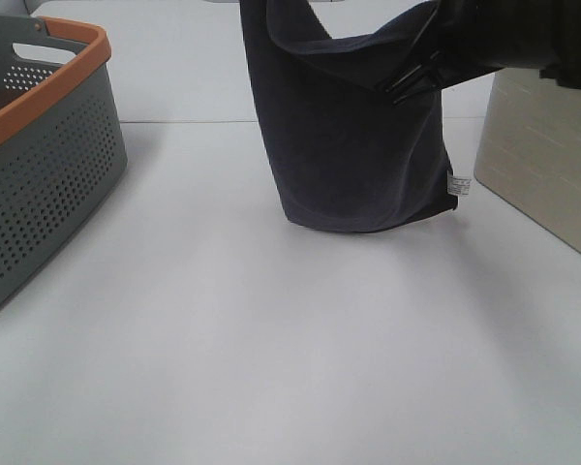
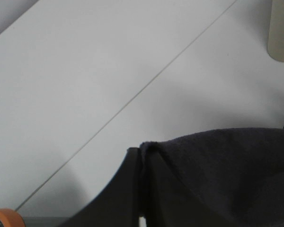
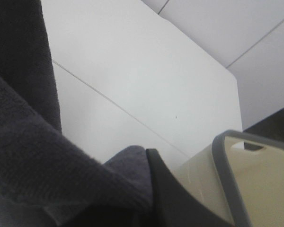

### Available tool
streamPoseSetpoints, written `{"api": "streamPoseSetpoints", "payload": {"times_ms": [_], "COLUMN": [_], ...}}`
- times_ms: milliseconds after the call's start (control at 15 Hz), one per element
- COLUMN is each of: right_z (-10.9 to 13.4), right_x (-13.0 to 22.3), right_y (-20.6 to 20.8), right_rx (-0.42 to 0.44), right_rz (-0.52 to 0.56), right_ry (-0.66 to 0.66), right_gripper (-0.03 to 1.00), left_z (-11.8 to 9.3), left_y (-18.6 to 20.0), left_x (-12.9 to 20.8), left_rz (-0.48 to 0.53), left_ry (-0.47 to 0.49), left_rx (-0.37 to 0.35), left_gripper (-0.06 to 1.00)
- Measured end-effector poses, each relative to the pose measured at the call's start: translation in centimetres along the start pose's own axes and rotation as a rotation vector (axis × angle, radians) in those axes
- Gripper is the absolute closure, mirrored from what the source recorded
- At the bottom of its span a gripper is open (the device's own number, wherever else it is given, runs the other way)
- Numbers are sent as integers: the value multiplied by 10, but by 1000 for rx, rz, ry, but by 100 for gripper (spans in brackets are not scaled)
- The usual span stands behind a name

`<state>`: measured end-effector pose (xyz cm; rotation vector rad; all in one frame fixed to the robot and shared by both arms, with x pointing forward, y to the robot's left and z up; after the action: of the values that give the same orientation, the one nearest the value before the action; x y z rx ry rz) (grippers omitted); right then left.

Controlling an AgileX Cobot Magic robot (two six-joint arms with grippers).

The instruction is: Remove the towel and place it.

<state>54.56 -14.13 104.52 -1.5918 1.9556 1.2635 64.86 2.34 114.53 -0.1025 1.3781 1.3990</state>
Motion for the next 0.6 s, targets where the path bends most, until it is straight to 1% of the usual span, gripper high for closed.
{"api": "streamPoseSetpoints", "payload": {"times_ms": [200,267,333,600], "right_z": [2,4,9,24], "right_x": [-10,-9,-5,26], "right_y": [11,12,14,12], "right_rx": [-68,-78,-102,-151], "right_rz": [-89,-94,-105,-67], "right_ry": [206,234,305,569], "right_gripper": [97,97,97,97], "left_z": [-2,-2,-2,-3], "left_y": [0,0,1,1], "left_x": [10,11,12,12], "left_rz": [76,83,92,91], "left_ry": [2,3,7,45], "left_rx": [15,16,17,19], "left_gripper": [94,94,94,94]}}
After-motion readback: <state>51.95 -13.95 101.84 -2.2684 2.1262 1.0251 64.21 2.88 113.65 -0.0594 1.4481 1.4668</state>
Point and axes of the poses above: a point on each arm's last joint axis where the gripper is mounted, y pointing back along that axis away from the gripper, z along the wrist's bending axis when the last joint is at zero, x = y × z, the point moved 4 cm from there along -y, pointing out along that axis toward the gripper
